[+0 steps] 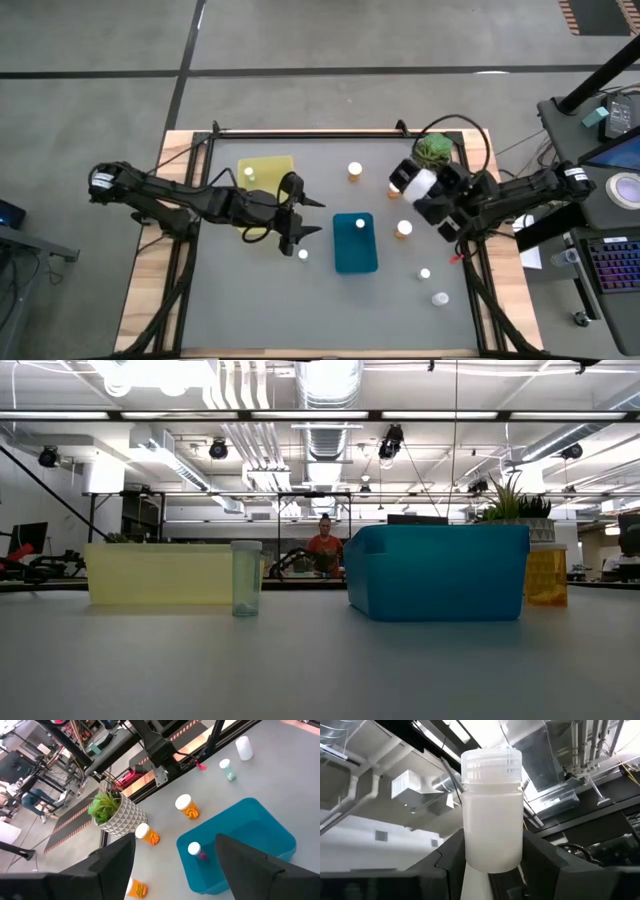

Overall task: Pick and place medicine bottles into bin by pill shape (circle, oval)
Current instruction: Put the left white capsule bottle into the blue bin

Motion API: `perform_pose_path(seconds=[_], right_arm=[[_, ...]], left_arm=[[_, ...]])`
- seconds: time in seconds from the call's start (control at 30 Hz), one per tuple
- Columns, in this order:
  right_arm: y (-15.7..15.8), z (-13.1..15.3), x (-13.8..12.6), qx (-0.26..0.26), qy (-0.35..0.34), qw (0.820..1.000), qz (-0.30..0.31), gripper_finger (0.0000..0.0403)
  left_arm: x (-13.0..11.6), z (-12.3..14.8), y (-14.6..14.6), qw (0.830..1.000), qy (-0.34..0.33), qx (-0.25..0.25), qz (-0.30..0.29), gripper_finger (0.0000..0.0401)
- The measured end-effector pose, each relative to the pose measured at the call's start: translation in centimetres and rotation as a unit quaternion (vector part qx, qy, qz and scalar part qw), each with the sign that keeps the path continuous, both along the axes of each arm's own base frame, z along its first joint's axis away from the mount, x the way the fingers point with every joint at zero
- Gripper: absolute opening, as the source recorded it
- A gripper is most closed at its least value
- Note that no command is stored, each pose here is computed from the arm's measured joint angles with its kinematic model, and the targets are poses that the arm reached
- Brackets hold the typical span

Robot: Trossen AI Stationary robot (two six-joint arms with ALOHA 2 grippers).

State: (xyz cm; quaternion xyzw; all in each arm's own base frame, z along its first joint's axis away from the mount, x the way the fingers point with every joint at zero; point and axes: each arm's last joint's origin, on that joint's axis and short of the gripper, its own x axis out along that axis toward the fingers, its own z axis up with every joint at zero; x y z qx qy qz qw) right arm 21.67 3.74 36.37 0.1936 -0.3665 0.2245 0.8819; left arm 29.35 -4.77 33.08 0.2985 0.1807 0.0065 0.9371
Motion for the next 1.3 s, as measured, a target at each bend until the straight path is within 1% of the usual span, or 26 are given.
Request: perform_pose_path(seconds=[0.4, 0.47, 0.57, 0.67, 0.83, 1.0, 1.07, 1.17, 1.23, 1.3], right_arm=[[0.0, 0.1, -0.1, -0.002, -0.006, 1.0, -0.003, 0.015], [0.0, -0.1, 0.1, -0.013, 0.012, 1.0, -0.011, 0.015], [0.1, -1.0, 0.8, -0.047, 0.073, 0.996, -0.032, 0.015], [0.2, -2.3, 1.6, -0.096, 0.135, 0.984, -0.059, 0.015], [0.4, -4.2, 2.6, -0.177, 0.209, 0.957, -0.092, 0.015], [0.5, -6.0, 3.3, -0.208, 0.232, 0.944, -0.105, 0.0151], [0.4, -6.9, 3.5, -0.213, 0.246, 0.937, -0.126, 0.015], [0.3, -8.4, 3.7, -0.223, 0.274, 0.922, -0.158, 0.015], [0.2, -9.2, 3.8, -0.227, 0.287, 0.912, -0.183, 0.015], [0.2, -9.8, 3.9, -0.232, 0.298, 0.903, -0.205, 0.0151]], left_arm=[[0.0, -0.1, 0.0, 1.0, 0.0, 0.0, 0.003, 0.0257], [0.0, -0.2, 0.0, 1.0, 0.0, -0.009, 0.007, 0.0257], [-0.1, -0.7, 0.0, 1.0, 0.006, -0.023, 0.012, 0.0257], [-0.1, -1.3, 0.0, 0.999, 0.008, -0.038, 0.018, 0.0257], [0.0, -2.8, 0.0, 0.998, -0.028, -0.054, 0.018, 0.0257], [0.1, -4.3, -0.1, 0.993, -0.094, -0.071, 0.006, 0.0257], [0.0, -4.9, -0.1, 0.989, -0.123, -0.079, -0.003, 0.0257], [0.0, -5.2, -0.1, 0.98, -0.178, -0.091, -0.009, 0.0257], [-0.1, -5.3, -0.1, 0.971, -0.209, -0.112, -0.014, 0.0257], [0.0, -5.5, -0.2, 0.963, -0.232, -0.136, -0.033, 0.0257]])
